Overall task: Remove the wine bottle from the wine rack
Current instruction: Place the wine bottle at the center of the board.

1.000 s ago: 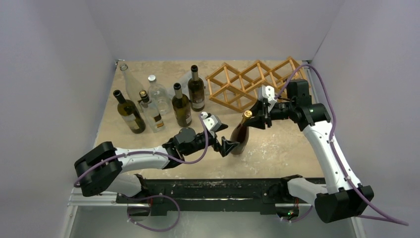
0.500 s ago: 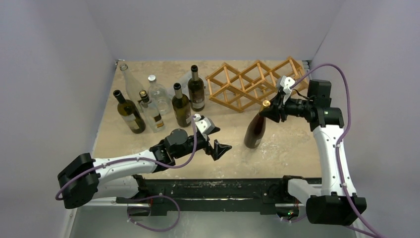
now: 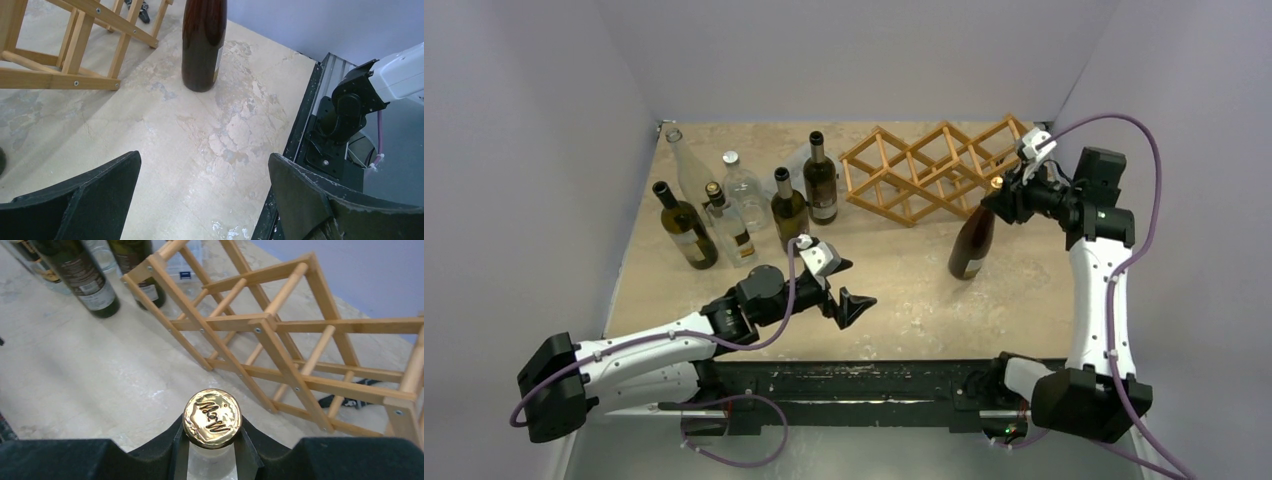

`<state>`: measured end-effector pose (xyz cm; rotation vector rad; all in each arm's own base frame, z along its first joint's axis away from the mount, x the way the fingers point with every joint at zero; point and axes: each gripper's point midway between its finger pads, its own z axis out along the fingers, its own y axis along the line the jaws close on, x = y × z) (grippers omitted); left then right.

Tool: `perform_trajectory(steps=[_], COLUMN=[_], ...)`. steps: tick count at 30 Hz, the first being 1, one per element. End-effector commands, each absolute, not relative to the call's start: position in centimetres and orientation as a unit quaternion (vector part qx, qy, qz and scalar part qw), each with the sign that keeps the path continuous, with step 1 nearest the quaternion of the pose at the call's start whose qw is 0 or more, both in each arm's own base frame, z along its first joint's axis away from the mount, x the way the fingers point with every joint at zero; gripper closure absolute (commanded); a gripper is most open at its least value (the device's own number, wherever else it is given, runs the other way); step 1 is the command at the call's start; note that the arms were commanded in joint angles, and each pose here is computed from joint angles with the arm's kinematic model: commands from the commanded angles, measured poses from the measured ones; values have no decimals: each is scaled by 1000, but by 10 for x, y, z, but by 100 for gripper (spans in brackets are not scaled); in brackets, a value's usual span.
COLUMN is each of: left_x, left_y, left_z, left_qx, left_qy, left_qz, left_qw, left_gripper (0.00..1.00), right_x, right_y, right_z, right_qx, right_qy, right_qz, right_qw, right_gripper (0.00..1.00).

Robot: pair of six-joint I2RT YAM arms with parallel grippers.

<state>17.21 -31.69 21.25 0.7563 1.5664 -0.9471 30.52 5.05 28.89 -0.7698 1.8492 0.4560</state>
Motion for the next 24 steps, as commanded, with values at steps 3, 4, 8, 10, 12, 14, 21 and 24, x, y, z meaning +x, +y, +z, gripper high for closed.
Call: perform_trajectory(steps=[3, 4, 8, 10, 12, 14, 21, 24], left_x=[170, 169, 168, 167, 167, 166, 164, 163], left_y=[-307, -306, -303, -301, -300, -298, -293, -291], left_z=[220, 220, 222, 223, 226, 228, 239, 243], left_qx=[311, 310, 308, 306, 303, 301, 295, 293], left_qy=[661, 662, 666, 667, 667, 668, 670, 671], left_qz=[-398, -398, -396, -396, -397, -398, -398, -399], left_qw=[555, 554, 552, 553, 553, 552, 552, 552], left_gripper=[0, 0, 0, 0, 0, 0, 0, 0], right_x=[348, 351, 360, 365, 368, 371, 380, 383], right_y=[5, -2, -27, -38, -48, -57, -81, -87], right_z=[369, 369, 371, 374, 377, 380, 381, 378], right_qx=[-315, -308, -288, -280, -274, -270, -257, -256], right_qy=[710, 713, 719, 721, 723, 723, 730, 733], right_qz=[86, 82, 66, 57, 50, 44, 22, 16], right_qw=[624, 625, 629, 631, 633, 634, 633, 630], right_gripper=[100, 100, 100, 100, 100, 100, 100, 99])
